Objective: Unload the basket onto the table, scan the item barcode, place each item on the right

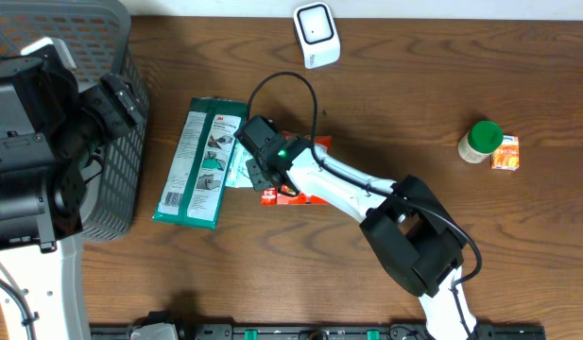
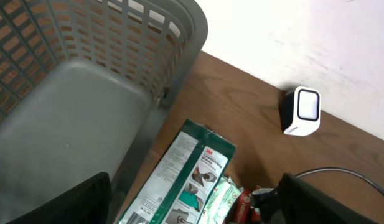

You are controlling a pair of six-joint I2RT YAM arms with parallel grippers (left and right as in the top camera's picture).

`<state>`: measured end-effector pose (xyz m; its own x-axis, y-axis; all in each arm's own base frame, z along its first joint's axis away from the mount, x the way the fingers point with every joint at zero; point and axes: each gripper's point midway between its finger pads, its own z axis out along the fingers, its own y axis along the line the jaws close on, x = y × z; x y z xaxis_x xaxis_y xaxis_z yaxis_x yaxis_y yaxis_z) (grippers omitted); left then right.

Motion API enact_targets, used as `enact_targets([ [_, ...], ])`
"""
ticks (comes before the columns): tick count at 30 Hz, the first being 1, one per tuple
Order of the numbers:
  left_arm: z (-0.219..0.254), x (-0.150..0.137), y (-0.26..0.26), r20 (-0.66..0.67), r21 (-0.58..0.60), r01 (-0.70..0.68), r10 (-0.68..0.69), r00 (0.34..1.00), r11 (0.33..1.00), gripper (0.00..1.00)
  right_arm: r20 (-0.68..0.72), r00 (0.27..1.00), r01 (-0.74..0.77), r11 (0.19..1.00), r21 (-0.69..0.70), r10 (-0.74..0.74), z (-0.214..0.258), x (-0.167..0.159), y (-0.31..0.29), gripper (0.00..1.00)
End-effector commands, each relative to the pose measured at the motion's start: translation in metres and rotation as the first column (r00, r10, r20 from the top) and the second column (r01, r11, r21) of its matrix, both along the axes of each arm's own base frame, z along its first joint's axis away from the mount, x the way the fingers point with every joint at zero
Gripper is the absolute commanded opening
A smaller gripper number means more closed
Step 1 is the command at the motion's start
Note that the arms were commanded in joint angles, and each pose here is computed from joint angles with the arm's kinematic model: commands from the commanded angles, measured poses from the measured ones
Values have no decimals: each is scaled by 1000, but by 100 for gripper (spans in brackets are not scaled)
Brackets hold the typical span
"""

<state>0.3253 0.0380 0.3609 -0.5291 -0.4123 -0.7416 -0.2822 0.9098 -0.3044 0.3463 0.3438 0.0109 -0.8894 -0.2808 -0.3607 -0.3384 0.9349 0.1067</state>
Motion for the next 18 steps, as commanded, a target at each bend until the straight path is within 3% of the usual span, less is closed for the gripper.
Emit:
enact_targets([
  [1, 0, 0, 0, -2, 3, 6, -6, 1000, 1000, 85, -7, 999, 53, 998, -32, -53, -19, -5, -10, 40],
  [3, 0, 0, 0, -2, 3, 6, -6, 1000, 1000, 85, -7, 998, 64, 998, -25, -64, -22, -5, -10, 39],
  [6, 0, 0, 0, -2, 3, 6, -6, 1000, 1000, 85, -14, 997, 78, 997, -11, -78, -24, -7, -9, 31],
  [11, 0, 0, 0, -2, 3, 6, -6, 1000, 1000, 85, 12, 997, 82, 996, 28, -83, -9, 4, -3, 1],
  [18, 0, 0, 0, -2, 3, 6, -6, 1000, 1000, 85, 78, 996, 22, 981, 191, -38, 76, 29, 0, 1],
])
